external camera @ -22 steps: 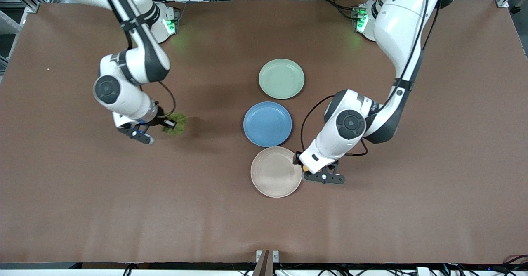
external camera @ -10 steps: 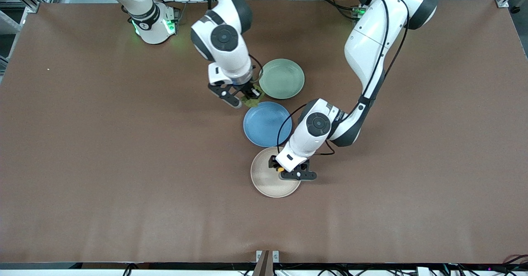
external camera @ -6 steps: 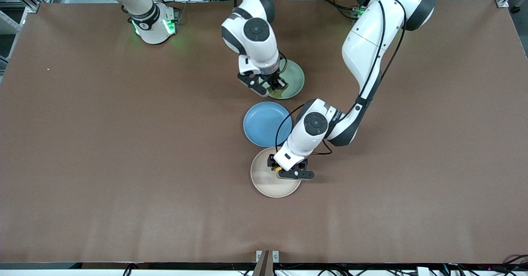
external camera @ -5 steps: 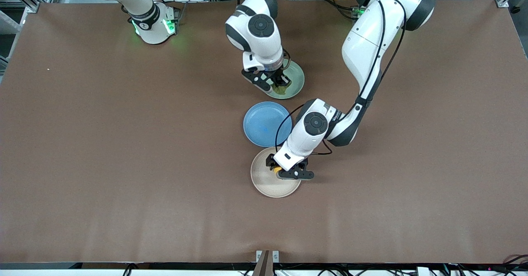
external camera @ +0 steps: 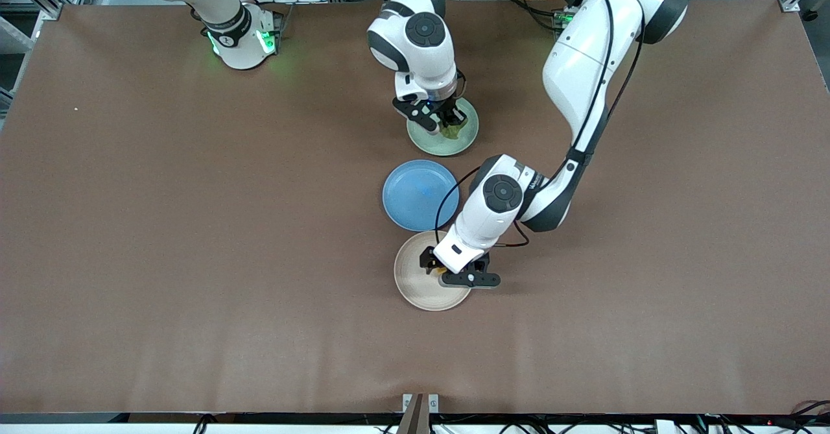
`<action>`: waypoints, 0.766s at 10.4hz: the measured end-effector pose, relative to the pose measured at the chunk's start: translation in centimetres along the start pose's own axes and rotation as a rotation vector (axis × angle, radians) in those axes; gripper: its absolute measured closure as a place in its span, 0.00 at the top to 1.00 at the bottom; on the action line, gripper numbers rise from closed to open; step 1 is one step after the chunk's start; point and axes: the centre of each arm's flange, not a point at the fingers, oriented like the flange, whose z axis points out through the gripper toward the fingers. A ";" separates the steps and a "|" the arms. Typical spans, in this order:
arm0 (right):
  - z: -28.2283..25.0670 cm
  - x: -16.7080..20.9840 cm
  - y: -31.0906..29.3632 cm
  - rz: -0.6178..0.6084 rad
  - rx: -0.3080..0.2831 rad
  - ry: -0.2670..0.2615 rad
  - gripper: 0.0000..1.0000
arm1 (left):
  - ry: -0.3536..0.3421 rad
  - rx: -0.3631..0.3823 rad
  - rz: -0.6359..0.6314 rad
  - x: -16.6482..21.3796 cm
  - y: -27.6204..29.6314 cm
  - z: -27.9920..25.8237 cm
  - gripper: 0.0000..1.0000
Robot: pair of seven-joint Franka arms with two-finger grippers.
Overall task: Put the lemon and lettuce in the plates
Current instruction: 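Release the lettuce on the green plate while the left gripper drops the lemon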
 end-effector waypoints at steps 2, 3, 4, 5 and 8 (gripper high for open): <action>0.8 -0.4 0.2 -0.007 -0.012 0.002 0.26 | -0.027 0.035 -0.010 1.4 -0.6 -3.4 1.00; 1.0 -1.0 0.4 -0.014 -0.015 0.002 0.41 | -0.045 0.053 -0.009 2.3 -1.6 -5.2 1.00; 1.1 -1.3 0.5 -0.022 -0.017 0.005 0.59 | -0.066 0.073 0.004 3.4 -3.0 -7.1 1.00; 1.1 -1.1 0.5 -0.035 -0.025 0.020 0.68 | -0.089 0.093 0.025 4.4 -4.7 -8.8 1.00; 1.1 2.6 0.4 -0.074 -0.066 0.106 1.00 | -0.144 0.132 0.090 7.7 -12.2 -12.5 1.00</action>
